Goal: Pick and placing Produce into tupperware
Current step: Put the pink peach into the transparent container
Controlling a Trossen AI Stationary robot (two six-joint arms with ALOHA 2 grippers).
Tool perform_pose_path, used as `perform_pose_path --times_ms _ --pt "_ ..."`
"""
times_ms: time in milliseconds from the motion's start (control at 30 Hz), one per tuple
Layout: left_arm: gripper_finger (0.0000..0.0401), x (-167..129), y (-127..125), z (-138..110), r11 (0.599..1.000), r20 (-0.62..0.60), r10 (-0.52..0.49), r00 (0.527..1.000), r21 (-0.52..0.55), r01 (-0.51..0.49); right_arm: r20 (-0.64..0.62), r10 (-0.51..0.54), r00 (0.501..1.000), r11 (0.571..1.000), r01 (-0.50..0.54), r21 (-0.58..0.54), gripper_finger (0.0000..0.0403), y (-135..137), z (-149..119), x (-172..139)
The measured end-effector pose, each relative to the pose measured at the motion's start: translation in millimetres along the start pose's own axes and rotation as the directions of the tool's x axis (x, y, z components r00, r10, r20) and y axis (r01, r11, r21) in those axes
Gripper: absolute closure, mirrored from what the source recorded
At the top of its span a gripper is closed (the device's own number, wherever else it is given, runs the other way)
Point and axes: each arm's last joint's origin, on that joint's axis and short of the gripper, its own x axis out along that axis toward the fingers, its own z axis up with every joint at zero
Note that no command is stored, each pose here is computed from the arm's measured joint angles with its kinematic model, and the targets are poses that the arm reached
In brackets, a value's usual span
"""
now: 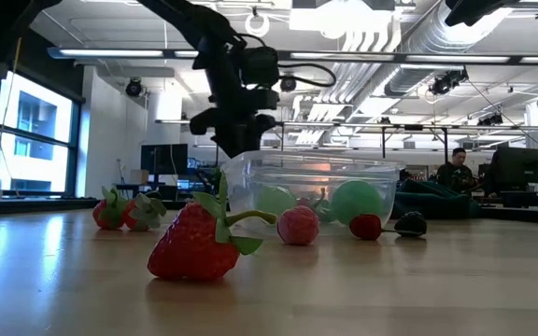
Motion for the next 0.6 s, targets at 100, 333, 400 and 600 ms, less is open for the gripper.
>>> perform_pose_path --times_ms 100,333,400,600 --pt "0.0200 4.3 -1.3 3.9 0.999 -0.032 0.025 0.999 0.039 -0.024 0.000 0.000 1.000 1.000 0.000 0.000 0.0371 0.0 0.0 -0.1" --pt "0.0164 15.5 -6.5 7.9 0.985 -0.025 -0.029 0.999 0.171 0.033 0.000 0.000 1.000 1.000 0.000 0.000 0.0371 0.0 -0.1 -0.1" --pt "0.0162 20.9 -6.0 8.5 0.981 -0.024 -0.031 0.999 0.191 0.035 0.000 0.000 1.000 1.000 0.000 0.000 0.0371 0.0 0.0 0.0" --pt "0.0170 37.8 -7.9 4.4 0.978 -0.058 -0.084 0.995 0.186 0.093 0.000 0.000 1.000 1.000 0.000 0.000 0.0371 0.0 -0.1 -0.1"
